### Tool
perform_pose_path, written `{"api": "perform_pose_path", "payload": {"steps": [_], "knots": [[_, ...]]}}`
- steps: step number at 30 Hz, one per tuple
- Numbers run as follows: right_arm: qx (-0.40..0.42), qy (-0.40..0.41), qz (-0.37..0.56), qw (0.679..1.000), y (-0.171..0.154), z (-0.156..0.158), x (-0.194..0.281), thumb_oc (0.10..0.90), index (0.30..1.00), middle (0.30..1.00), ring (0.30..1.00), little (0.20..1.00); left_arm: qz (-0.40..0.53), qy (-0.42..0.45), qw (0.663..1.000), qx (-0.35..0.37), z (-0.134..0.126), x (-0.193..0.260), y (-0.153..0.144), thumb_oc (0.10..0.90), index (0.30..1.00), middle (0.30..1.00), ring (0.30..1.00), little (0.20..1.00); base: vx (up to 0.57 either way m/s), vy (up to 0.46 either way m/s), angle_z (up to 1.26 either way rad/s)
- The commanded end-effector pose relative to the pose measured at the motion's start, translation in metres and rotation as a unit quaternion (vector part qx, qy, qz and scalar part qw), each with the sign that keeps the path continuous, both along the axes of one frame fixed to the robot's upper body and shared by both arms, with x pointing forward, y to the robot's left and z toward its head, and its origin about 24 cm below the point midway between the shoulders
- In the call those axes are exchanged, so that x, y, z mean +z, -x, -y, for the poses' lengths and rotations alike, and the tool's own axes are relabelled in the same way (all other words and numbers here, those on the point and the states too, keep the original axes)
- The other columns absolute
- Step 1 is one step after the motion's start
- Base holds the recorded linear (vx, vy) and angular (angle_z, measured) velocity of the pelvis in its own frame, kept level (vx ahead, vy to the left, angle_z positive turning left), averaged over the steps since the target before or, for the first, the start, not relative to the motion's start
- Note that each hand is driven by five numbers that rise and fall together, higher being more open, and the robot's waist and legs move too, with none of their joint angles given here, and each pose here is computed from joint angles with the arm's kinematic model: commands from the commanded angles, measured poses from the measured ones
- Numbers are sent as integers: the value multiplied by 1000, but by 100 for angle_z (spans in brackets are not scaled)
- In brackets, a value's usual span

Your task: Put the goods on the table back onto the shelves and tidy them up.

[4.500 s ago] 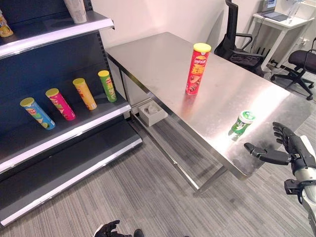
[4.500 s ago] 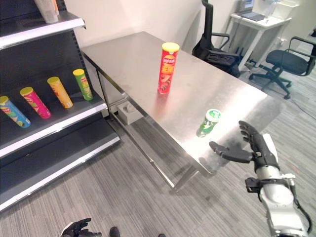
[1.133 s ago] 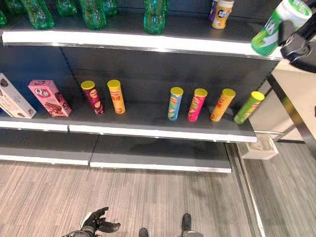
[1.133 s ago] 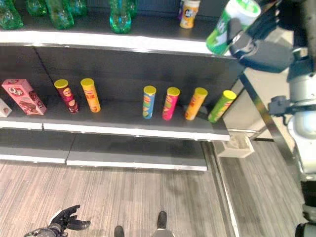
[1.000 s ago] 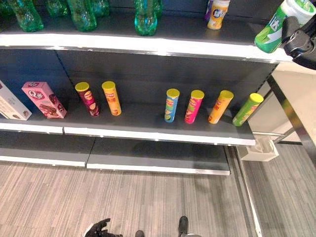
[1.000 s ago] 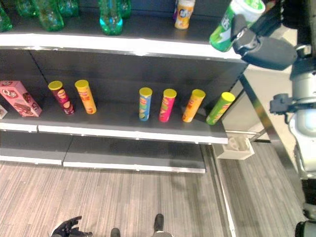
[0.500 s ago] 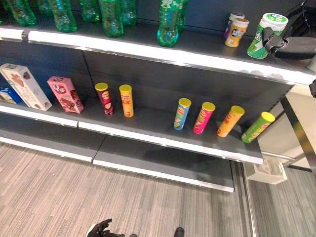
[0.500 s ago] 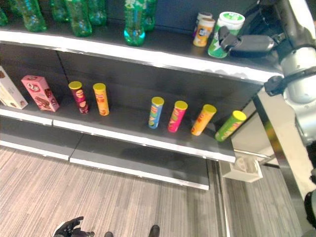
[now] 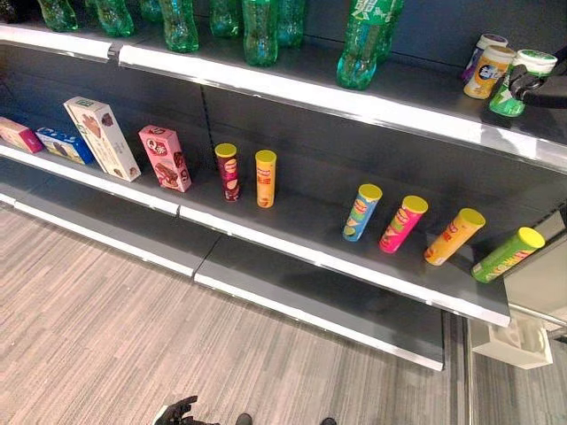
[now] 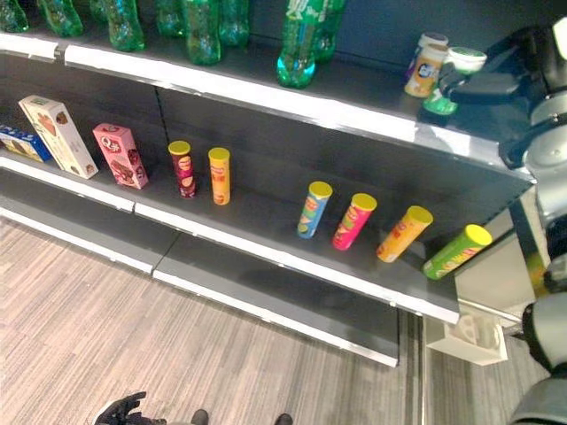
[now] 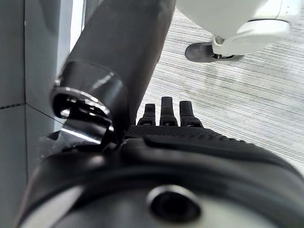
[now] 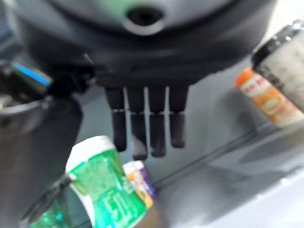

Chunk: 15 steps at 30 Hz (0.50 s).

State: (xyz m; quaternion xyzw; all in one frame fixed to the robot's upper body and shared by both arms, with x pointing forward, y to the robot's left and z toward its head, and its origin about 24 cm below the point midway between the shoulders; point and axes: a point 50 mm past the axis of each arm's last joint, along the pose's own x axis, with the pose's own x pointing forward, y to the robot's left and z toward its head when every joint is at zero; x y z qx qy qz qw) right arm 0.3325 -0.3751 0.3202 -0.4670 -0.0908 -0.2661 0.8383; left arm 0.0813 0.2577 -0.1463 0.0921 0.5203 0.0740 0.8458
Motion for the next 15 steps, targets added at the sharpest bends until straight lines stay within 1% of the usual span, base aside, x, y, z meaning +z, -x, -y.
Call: {"api": "perform_pose_path", "payload": {"steps": [1,8,15], "knots": [[16,42,114,992,13,-21,77,400,300,300,300,300,27,-38,998,-31,-19,11,-17,800,900,900,900,900,0,0,0],[13,36,109,993,9,-21,74,400,300,300,300,300,27,-35,998,-35,-15,10,-18,800,900,900,900,900,10,-4,3],[28,29,108,993,4,-26,70,400,300,300,300,300,25,-34,998,-37,-13,9,-16,800,900,900,900,900,0,0,0]]}}
